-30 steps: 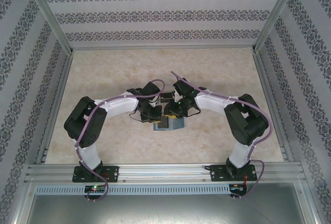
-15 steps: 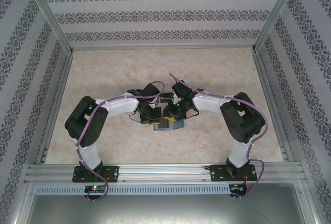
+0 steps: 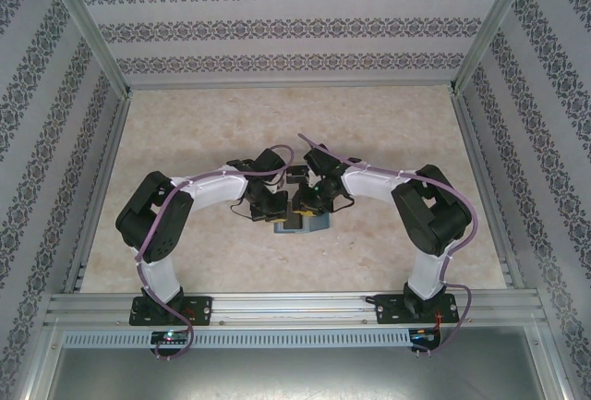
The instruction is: Take the credit cards out of the card holder
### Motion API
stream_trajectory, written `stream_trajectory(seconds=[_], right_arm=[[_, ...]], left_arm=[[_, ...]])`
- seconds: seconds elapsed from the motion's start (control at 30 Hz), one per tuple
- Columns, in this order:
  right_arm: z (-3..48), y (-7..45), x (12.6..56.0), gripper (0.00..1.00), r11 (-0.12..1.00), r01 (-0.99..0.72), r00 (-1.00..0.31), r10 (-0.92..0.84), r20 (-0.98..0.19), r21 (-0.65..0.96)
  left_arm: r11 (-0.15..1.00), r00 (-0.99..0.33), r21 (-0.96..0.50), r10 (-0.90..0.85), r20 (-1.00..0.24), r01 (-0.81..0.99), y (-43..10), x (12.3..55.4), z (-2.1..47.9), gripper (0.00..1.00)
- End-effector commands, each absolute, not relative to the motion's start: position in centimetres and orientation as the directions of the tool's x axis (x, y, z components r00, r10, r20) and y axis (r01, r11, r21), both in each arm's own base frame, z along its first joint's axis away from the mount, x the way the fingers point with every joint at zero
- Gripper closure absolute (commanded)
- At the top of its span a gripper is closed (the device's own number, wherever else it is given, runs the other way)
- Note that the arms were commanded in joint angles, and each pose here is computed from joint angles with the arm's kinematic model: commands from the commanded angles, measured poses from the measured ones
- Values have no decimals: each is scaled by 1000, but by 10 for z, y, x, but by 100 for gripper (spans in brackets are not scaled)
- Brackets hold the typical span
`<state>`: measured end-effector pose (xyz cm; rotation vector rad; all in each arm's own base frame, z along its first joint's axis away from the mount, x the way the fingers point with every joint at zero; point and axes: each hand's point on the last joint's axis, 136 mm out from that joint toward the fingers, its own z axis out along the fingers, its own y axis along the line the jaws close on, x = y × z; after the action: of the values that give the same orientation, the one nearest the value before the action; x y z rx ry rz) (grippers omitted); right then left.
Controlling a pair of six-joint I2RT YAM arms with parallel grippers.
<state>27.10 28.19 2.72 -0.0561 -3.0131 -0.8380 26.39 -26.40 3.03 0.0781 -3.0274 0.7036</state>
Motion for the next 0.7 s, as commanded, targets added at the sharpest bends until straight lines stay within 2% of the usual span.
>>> stream_trajectory(seconds=[0.0,0.33,0.67], right_arm=[[21,262,266,72,914,25,-1000,20,17,406],[48,267,271,72,887,17,-999,32,-25,462],[49,264,261,72,854,69,-997,75,10,516]], left_arm=[[899,-997,-432,-50,65,-74,-260,263,24,100],[901,-998,-430,-42,47,-59,-261,268,32,100],[895,-999,-445,-23,28,-33,-267,280,43,100]])
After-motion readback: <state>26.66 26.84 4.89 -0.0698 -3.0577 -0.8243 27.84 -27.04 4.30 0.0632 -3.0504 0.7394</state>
